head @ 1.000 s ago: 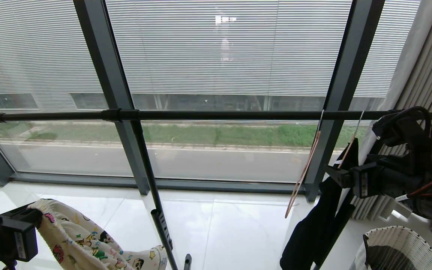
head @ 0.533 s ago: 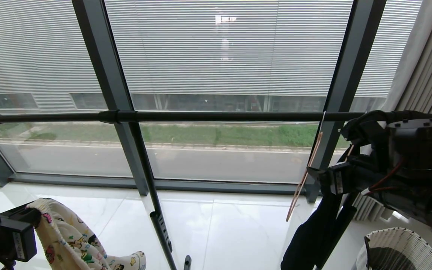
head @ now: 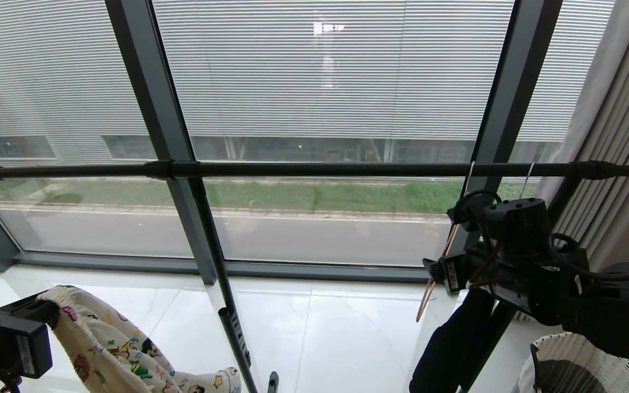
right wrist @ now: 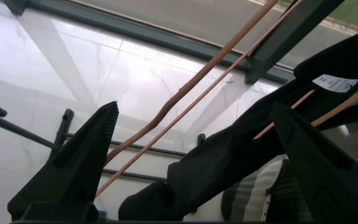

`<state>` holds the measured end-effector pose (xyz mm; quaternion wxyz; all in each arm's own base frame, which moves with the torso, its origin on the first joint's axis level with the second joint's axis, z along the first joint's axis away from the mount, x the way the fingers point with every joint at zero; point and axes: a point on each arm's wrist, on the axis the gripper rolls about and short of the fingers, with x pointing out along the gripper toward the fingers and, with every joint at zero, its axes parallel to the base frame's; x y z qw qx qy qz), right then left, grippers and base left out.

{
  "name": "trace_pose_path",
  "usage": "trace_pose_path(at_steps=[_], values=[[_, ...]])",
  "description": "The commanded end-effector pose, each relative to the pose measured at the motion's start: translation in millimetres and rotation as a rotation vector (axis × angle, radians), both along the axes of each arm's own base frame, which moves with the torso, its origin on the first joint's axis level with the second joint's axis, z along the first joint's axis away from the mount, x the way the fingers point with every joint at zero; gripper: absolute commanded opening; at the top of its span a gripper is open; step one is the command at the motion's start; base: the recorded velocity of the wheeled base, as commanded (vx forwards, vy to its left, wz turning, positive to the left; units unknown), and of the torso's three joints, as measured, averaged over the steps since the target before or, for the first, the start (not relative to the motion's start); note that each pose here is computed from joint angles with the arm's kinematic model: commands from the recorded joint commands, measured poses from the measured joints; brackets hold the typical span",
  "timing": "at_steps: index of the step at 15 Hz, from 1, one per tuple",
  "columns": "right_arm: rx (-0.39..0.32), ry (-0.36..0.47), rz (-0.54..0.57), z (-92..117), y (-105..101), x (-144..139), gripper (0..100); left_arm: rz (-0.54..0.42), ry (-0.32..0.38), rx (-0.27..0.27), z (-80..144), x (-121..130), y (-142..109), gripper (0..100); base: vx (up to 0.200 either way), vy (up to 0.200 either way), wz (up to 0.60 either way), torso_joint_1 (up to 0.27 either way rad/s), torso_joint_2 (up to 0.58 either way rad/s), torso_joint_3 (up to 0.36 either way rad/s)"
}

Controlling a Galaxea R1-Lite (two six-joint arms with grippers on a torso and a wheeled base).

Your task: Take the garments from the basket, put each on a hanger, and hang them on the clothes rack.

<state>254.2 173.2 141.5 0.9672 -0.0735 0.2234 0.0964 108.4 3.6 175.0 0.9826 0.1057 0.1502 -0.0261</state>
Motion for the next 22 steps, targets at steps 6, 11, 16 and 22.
trace_pose_path(at_steps=[6,11,16,22], values=[[-0.012,0.014,-0.037,-6,-7,7,100,-0.011,0.008,-0.001,-2,0,-1,0,0.0,0.0,0.0,0.0,0.0,0.0],[-0.007,0.014,-0.041,-6,-8,8,100,-0.017,0.001,-0.003,-1,-1,-2,0,0.0,0.0,0.0,0.0,0.0,0.0],[0.064,0.007,-0.063,-1,-5,13,100,-0.016,-0.002,-0.006,-1,-2,-2,0,0.0,0.0,0.0,0.0,0.0,0.0],[0.098,0.055,-0.095,-17,0,21,100,-0.016,0.001,-0.004,-1,-1,-2,0,0.0,0.0,0.0,0.0,0.0,0.0]])
